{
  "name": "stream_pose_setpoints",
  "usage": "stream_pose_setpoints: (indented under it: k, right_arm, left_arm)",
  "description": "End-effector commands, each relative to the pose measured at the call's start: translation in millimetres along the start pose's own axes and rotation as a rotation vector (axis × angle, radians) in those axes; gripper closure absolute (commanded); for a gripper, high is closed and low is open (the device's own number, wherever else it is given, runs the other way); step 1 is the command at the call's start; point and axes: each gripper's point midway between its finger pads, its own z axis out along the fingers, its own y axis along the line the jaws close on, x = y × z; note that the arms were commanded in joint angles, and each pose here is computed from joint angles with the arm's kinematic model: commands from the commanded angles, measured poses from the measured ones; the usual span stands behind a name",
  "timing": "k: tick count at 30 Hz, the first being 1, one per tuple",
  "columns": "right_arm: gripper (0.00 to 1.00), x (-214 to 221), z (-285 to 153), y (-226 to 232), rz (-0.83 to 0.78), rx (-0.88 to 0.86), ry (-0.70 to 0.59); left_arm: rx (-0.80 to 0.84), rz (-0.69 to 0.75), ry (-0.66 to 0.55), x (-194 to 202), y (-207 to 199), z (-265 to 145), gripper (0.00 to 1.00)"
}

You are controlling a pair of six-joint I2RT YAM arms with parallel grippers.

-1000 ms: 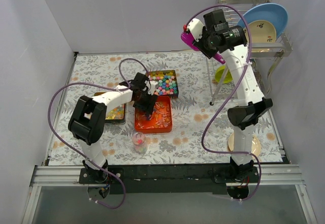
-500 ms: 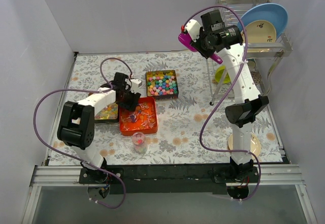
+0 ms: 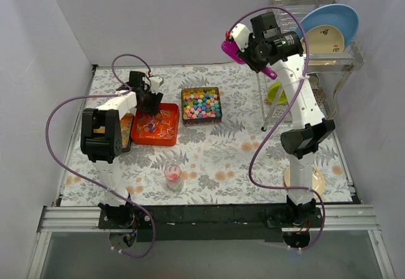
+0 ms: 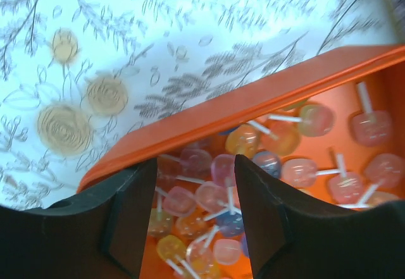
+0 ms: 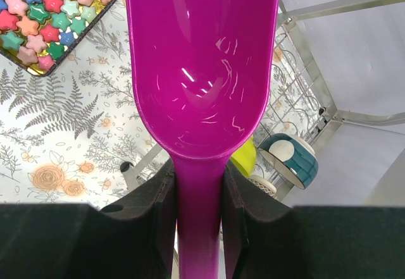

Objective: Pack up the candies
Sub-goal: Move the storage box to the center of the board.

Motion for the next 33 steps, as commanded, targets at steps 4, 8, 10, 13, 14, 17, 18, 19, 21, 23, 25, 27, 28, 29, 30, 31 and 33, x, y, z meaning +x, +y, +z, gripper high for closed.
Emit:
stream_pose_setpoints:
  k: [4,8,10,13,14,17,18,19,21,23,25,27,28,29,30,31,33]
  right_arm:
    - [0.99,-9.7,-17.8,-14.0,-0.001,0.064,-0.046]
    - [0.99,-10.6,-14.1,-15.0,0.0,0.068,-0.045]
    - [0.99,-11.4,-9.3,-13.7,0.001,0.059,-0.046]
    - [0.99,-11.9,-5.6,-11.5,0.002,0.046,-0.047]
    - [0.99,-11.0,-4.9,-10.9,0.0,0.044,-0.043]
    - [0.99,-10.3,-4.2,-10.2,-0.003,0.04,-0.04]
    - [0.99,-9.7,-4.7,-10.1,-0.003,0.04,-0.038]
    - [0.99,-9.1,-4.3,-9.7,-0.003,0.039,-0.036]
    - [0.99,-8.4,-4.8,-9.1,-0.002,0.037,-0.033]
    - [0.99,-8.4,-5.1,-8.9,-0.003,0.036,-0.034]
    - [0.99,-7.8,-4.4,-8.1,-0.005,0.032,-0.031]
    - [0.99,-7.9,-4.0,-7.6,-0.007,0.028,-0.032]
    - [0.99,-7.4,-3.6,-7.8,-0.006,0.027,-0.031]
    - [0.99,-8.3,-2.4,-6.9,-0.007,0.024,-0.033]
    - [0.99,-8.8,-1.5,-5.2,-0.007,0.015,-0.036]
    - [0.99,-8.9,-1.8,-4.4,-0.009,0.01,-0.037]
    - [0.99,-9.3,-0.6,-3.0,-0.01,0.002,-0.039]
  left_arm:
    - [0.284,-0.014,-0.296,-98.8,-66.7,-70.2,0.47]
    - [0.338,0.003,-0.363,-131.9,-112.5,-88.8,0.46]
    - [0.347,-0.02,-0.337,-140.4,-133.6,-79.6,0.48]
    - [0.366,-0.062,-0.291,-142.2,-152.8,-60.0,0.56]
    - [0.365,-0.083,-0.278,-141.8,-156.7,-55.2,0.61]
    - [0.365,-0.08,-0.245,-137.0,-170.6,-38.1,0.86]
    - [0.369,-0.08,-0.234,-134.6,-174.0,-34.9,0.92]
    - [0.363,-0.081,-0.221,-130.5,-176.0,-30.7,1.0]
    - [0.359,-0.086,-0.202,-123.9,-178.6,-27.4,1.0]
    - [0.371,-0.075,-0.165,-109.4,-185.9,-24.6,1.0]
    - [0.38,-0.061,-0.117,-94.0,-192.9,-23.1,1.0]
    - [0.39,-0.06,-0.078,-76.2,-197.8,-24.1,1.0]
    - [0.397,-0.053,-0.069,-70.1,-201.5,-25.7,1.0]
    - [0.398,-0.044,-0.065,-66.0,-203.4,-27.5,1.0]
    - [0.397,-0.038,-0.05,-56.6,-205.1,-29.8,1.0]
    - [0.399,-0.029,-0.046,-53.1,-207.1,-31.8,1.0]
    - [0.4,-0.024,-0.035,-42.0,-209.6,-38.3,1.0]
